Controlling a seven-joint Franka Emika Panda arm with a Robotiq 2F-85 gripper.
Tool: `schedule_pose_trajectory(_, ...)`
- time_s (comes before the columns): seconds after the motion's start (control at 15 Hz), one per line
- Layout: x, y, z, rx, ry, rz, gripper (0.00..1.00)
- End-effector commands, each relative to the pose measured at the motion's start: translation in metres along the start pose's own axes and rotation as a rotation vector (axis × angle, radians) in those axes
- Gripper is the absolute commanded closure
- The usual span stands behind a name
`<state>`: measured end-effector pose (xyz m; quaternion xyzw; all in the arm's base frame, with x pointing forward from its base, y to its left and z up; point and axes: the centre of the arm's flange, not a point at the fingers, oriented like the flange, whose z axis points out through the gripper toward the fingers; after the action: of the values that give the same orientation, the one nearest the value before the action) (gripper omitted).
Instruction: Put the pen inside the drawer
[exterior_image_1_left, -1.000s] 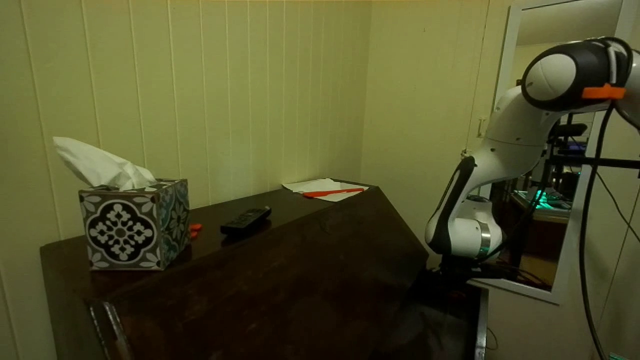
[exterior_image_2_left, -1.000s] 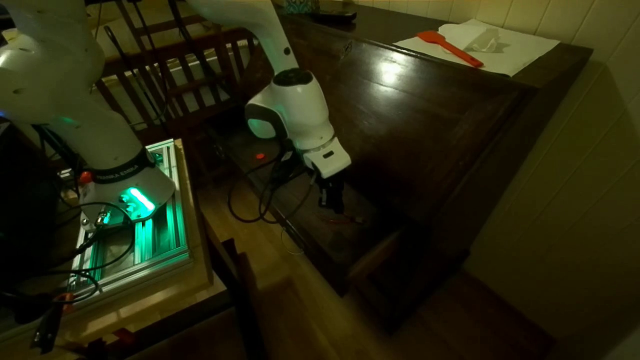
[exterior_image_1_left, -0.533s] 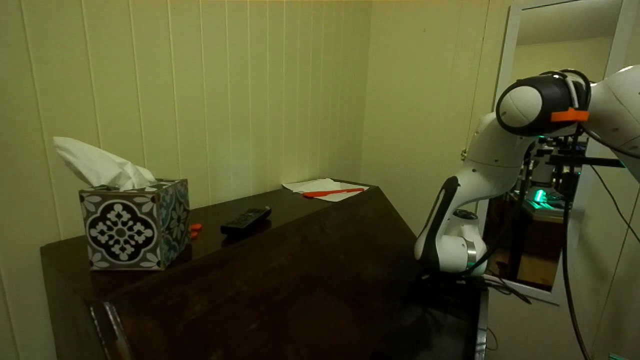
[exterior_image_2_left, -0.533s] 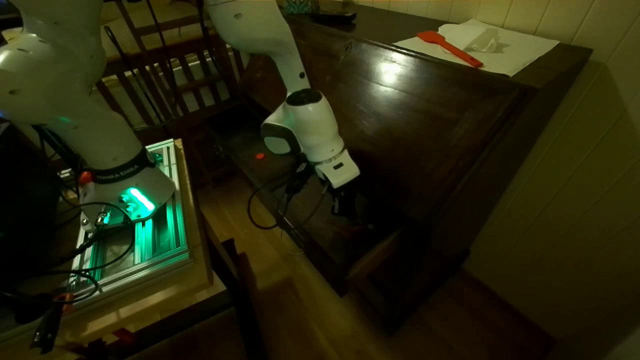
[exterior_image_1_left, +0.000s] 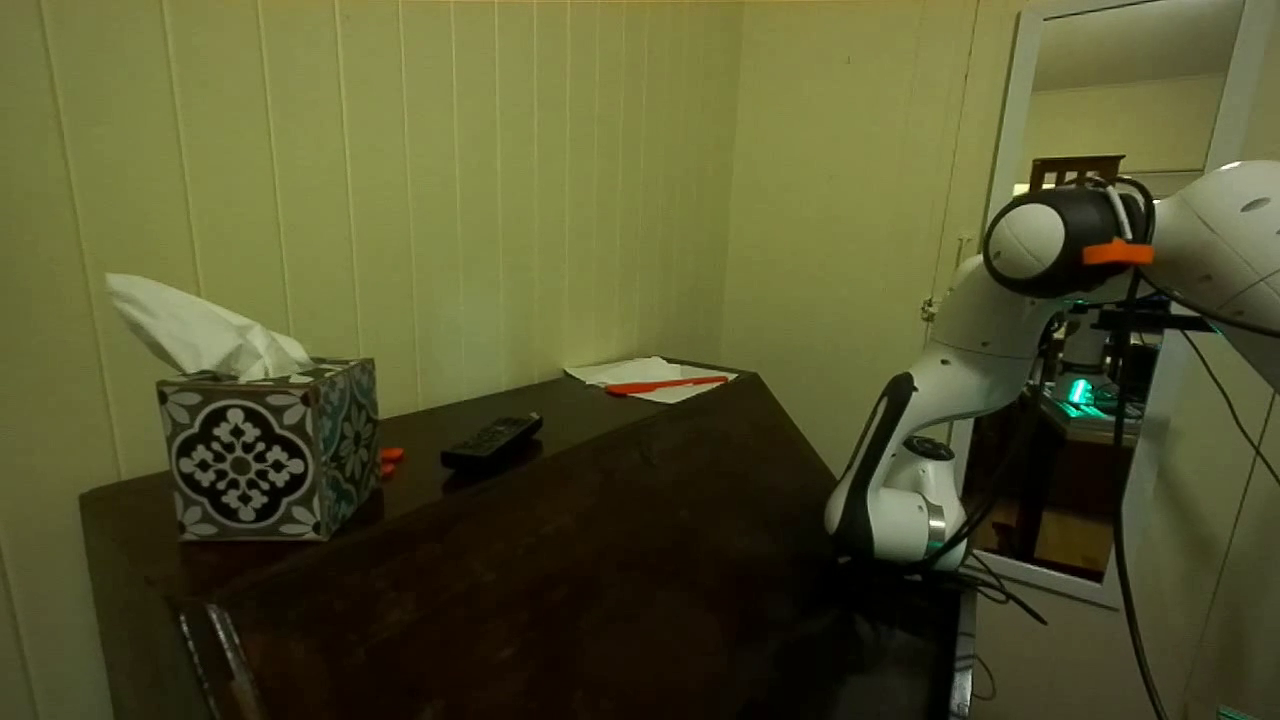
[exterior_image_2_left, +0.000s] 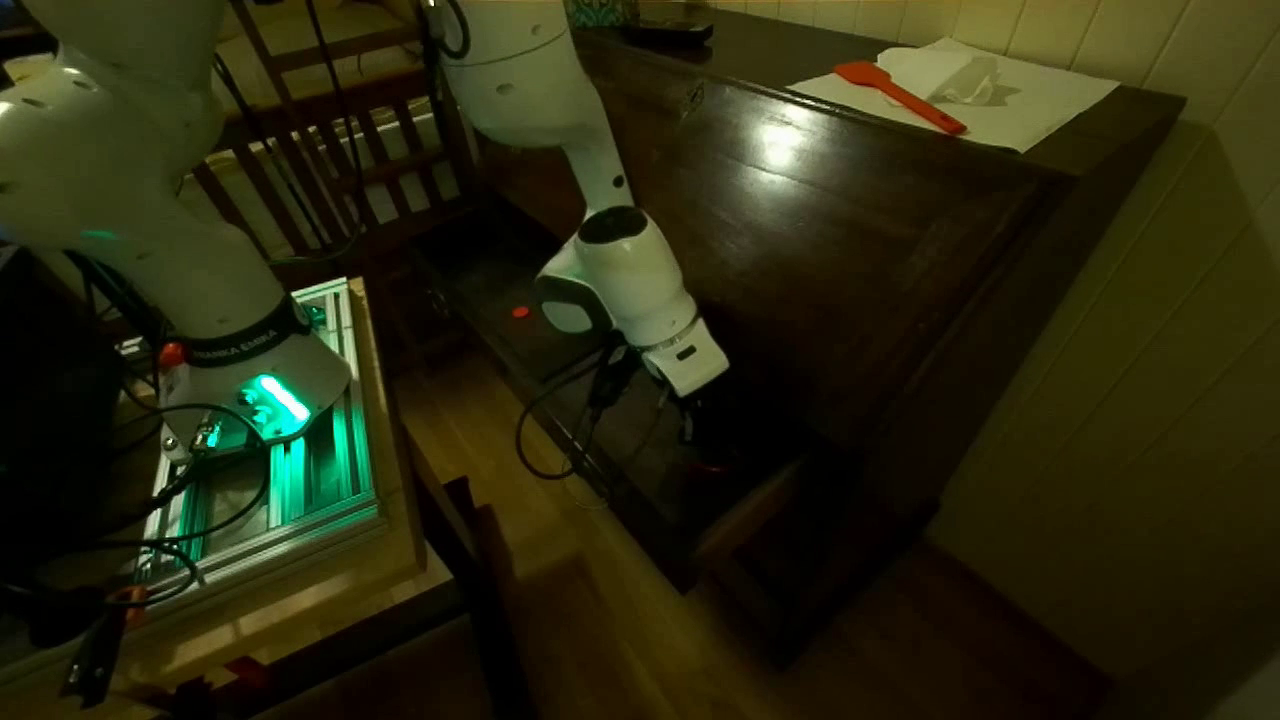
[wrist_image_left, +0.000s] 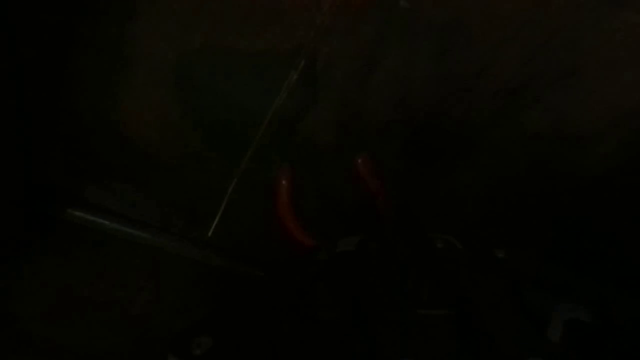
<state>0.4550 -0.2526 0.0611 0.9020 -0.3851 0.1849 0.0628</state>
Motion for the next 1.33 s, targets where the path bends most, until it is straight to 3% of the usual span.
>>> schedule_pose_trajectory(0.0, 0.001, 0.009, 0.014, 0.027, 0.028, -0.025, 0.97)
schedule_pose_trajectory(0.07, -0.001, 0.010, 0.014, 0.029, 0.022, -0.033, 0.64)
schedule_pose_trajectory(0.13, -0.001, 0.010, 0.012, 0.034, 0.016, -0.060, 0.62)
schedule_pose_trajectory(0.47, -0.002, 0.010, -0.028, -0.015, -0.033, -0.116, 0.29)
schedule_pose_trajectory(0.67, -0.003, 0.016, -0.075, -0.043, -0.136, -0.215, 0.07)
schedule_pose_trajectory(0.8, 0.000, 0.019, -0.109, -0.048, -0.173, -0.327, 0.00)
schedule_pose_trajectory(1.27, 0.008, 0.008, -0.219, -0.031, -0.289, -0.692, 0.00)
